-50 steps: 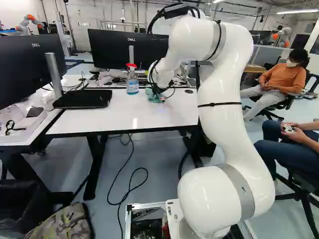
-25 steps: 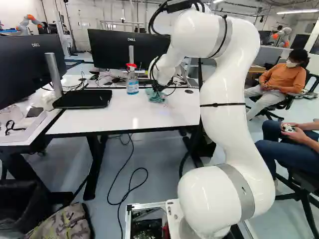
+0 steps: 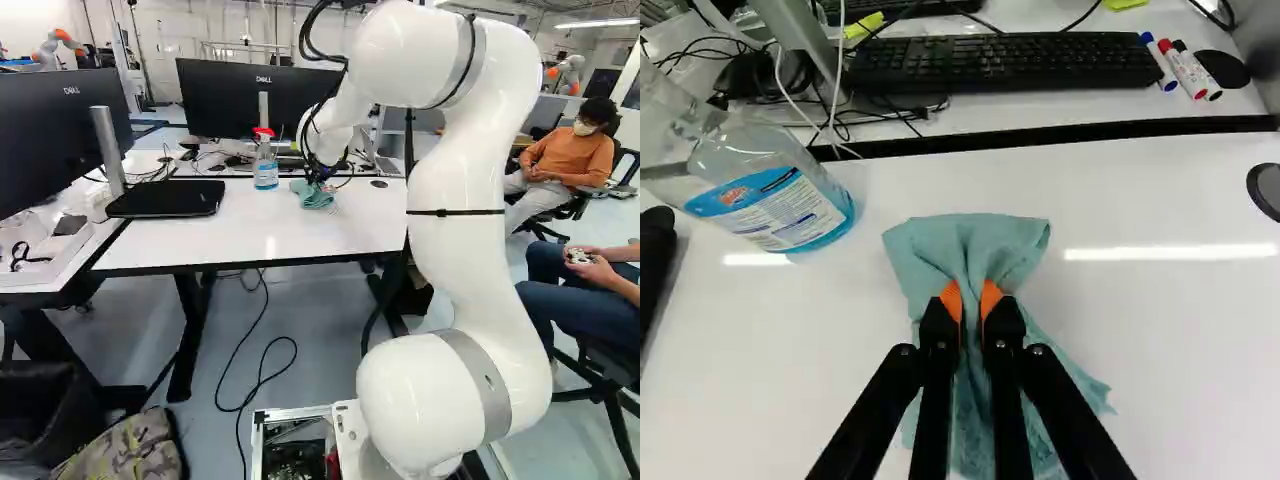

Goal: Clean the table with the green towel

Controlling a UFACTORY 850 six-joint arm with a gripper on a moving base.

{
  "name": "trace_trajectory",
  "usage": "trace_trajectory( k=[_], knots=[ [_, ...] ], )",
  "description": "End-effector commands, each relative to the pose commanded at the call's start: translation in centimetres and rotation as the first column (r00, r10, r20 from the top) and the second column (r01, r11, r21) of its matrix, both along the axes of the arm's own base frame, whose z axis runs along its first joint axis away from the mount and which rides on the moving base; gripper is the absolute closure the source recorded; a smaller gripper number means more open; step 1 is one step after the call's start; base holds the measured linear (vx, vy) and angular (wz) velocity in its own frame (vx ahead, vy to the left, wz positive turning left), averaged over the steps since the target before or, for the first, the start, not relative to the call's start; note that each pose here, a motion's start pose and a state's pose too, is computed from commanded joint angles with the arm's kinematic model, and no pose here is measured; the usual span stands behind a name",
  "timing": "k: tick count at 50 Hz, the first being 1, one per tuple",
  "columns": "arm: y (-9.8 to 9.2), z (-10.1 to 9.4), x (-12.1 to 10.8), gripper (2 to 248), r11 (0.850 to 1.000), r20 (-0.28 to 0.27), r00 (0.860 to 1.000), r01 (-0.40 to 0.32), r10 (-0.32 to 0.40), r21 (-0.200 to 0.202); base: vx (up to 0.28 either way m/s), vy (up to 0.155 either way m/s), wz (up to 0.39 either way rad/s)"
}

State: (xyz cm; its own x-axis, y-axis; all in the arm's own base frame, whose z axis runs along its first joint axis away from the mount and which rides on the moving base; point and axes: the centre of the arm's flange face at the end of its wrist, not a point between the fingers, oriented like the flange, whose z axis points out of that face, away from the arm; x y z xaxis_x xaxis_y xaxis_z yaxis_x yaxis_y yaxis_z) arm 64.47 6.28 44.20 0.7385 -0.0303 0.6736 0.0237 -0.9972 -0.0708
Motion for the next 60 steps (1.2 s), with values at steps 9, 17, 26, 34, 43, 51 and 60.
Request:
trace_trajectory(
  k=[9, 17, 26, 34, 43, 51, 60],
  knots=[
    [0.3, 1.3, -1.7, 209, 1.0, 0.008, 1.0, -0.008, 0.008, 0.001, 0.0, 0.0, 0.0],
    [0.6, 2.4, -3.4, 209, 1.0, 0.015, 1.0, -0.016, 0.016, 0.001, 0.0, 0.0, 0.0],
    [0.8, 2.8, -5.2, 209, 1.0, 0.009, 1.0, -0.022, 0.022, 0.001, 0.0, 0.0, 0.0],
    [0.8, 2.9, -6.7, 209, 1.0, 0.002, 1.0, -0.025, 0.025, 0.0, 0.0, 0.0, 0.0],
    [0.8, 2.9, -8.5, 209, 1.0, -0.006, 1.0, -0.028, 0.028, -0.001, 0.0, 0.0, 0.0],
    [0.8, 3.0, -10.0, 209, 1.0, -0.005, 1.0, -0.031, 0.031, -0.001, 0.0, 0.0, 0.0],
    [0.7, 3.2, -11.6, 209, 0.999, 0.01, 0.999, -0.033, 0.033, -0.001, 0.0, 0.0, 0.0]
  ],
)
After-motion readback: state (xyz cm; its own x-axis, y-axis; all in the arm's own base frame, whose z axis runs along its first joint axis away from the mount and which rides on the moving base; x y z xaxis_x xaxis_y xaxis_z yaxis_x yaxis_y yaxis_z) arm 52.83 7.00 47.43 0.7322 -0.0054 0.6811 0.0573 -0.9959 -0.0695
